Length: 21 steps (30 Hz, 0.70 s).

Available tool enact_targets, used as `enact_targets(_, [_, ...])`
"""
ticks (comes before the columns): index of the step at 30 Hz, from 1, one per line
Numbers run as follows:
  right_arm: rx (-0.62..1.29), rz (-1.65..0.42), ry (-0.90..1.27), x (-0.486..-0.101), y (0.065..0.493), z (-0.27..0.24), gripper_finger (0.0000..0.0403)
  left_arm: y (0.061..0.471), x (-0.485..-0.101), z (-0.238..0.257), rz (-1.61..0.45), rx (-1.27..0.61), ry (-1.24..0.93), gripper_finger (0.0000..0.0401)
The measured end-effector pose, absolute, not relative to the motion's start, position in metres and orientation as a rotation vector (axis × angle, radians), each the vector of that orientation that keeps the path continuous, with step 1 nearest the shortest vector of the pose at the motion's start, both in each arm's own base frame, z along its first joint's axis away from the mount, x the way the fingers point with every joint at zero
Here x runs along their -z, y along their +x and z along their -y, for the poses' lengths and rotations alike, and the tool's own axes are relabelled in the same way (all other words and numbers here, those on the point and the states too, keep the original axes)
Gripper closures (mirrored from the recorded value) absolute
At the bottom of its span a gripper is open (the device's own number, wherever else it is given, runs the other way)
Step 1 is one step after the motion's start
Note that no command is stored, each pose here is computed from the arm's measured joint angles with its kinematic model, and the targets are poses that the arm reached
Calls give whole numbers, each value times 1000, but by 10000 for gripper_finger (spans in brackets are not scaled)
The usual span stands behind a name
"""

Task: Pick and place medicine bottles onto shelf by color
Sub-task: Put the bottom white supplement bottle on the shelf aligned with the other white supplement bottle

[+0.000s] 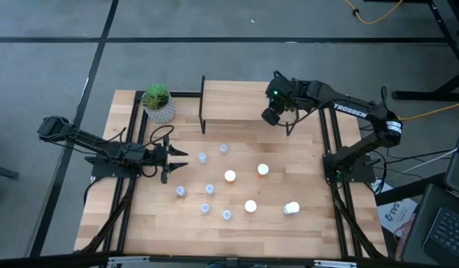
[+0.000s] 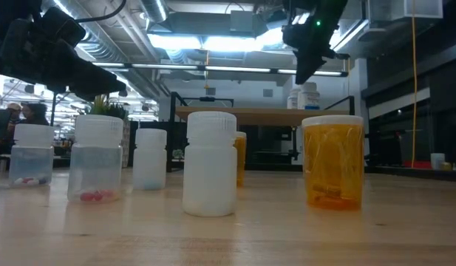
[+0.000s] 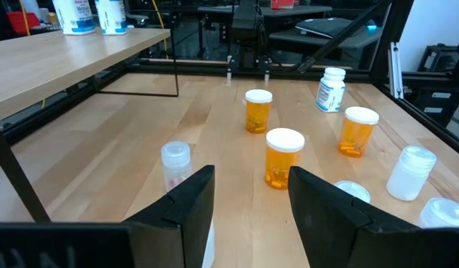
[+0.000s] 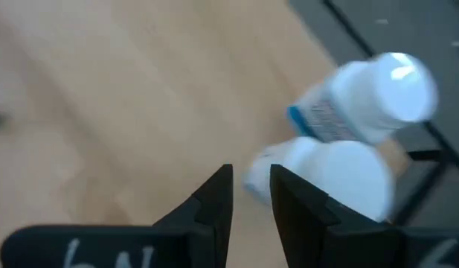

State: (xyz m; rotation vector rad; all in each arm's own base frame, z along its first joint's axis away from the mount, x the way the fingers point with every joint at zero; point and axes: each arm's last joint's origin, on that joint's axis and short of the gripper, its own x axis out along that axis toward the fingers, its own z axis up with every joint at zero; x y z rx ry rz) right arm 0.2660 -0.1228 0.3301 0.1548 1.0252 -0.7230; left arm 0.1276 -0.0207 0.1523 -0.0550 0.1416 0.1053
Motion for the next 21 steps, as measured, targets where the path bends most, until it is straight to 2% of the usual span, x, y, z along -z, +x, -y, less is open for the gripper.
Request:
enact_targets(3, [667, -1082, 152, -330, 262, 118, 310, 128, -152, 21, -142, -105, -55, 236])
enact_targets(6, [700, -1176, 171, -323, 258, 118, 310, 128, -152, 21, -142, -106, -55, 236])
enact_targets(10, [781, -1157, 125, -322, 260, 121, 310, 128, -152, 21, -142, -105, -55, 236])
enact_targets(21, [783, -1214, 93, -304, 274, 132, 310, 128, -152, 21, -142, -106, -59, 236])
